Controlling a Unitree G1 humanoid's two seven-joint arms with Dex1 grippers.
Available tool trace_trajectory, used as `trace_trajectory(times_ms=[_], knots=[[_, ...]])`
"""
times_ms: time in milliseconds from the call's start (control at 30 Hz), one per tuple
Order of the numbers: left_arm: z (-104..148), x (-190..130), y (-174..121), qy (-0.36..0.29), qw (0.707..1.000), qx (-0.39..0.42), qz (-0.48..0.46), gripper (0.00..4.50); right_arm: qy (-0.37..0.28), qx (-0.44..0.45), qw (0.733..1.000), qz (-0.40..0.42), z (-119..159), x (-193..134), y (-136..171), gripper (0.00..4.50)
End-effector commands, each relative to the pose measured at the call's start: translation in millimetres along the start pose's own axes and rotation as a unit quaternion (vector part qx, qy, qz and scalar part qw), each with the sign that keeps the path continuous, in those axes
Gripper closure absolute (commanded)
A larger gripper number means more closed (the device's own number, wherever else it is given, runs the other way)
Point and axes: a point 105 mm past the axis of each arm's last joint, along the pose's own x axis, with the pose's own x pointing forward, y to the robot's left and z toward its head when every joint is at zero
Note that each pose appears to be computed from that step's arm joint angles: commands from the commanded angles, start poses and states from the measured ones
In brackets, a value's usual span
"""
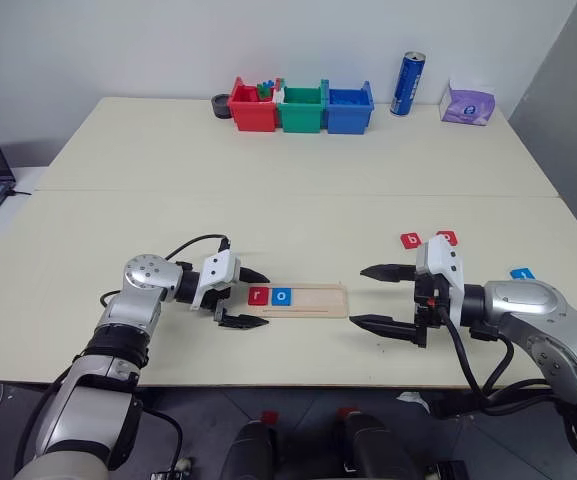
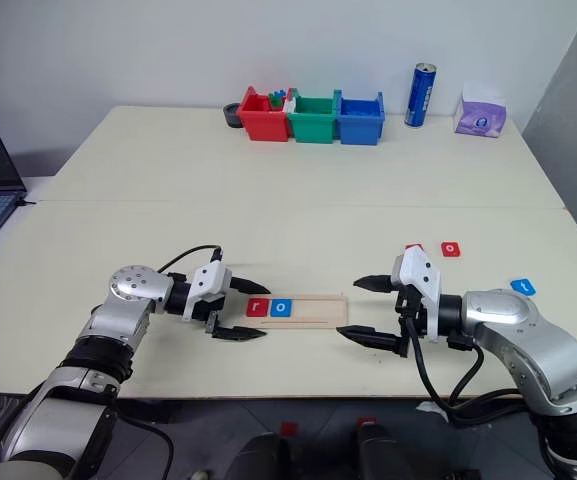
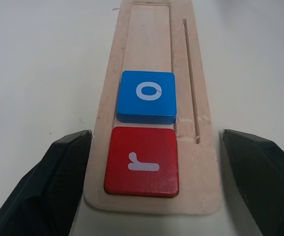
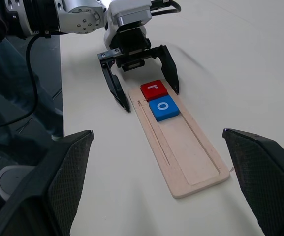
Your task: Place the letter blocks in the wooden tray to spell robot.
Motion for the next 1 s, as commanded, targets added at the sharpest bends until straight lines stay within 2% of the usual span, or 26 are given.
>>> trace_trajectory(times_ms=[33, 267, 367, 467, 567, 767, 1000], knots=[[17.9, -17.3, 4.3, -0.001, 1.0, 0.008, -0.007, 0.04, -0.01, -0.012, 1.0, 0.003, 7.2, -1.8, 5.4, 0.0], [79.0, -47.1, 16.3, -0.027, 0.999, 0.034, 0.005, 0.04, -0.016, 0.007, 0.999, -0.036, 9.2, -11.6, -2.7, 0.0], [108.8, -42.6, 16.7, -0.067, 0.996, 0.055, 0.032, 0.04, -0.014, 0.009, 0.993, -0.117, 7.5, -18.2, -26.8, 0.0], [122.3, -24.1, 8.8, -0.098, 0.992, 0.057, 0.052, 0.04, -0.002, 0.007, 0.969, -0.249, -0.9, -25.7, -65.3, 0.0], [126.9, -2.8, -6.5, -0.128, 0.989, 0.038, 0.059, 0.04, 0.007, 0.016, 0.932, -0.363, -11.8, -31.6, -97.1, 0.0], [126.1, 19.3, -17.9, -0.165, 0.981, -0.007, 0.1, 0.04, 0.031, 0.061, 0.861, -0.504, -42.8, -32.3, -136.4, 0.0], [127.8, 23.2, -14.1, -0.17, 0.978, -0.016, 0.116, 0.04, 0.033, 0.095, 0.847, -0.522, -58.1, -21.6, -155.6, 0.0]])
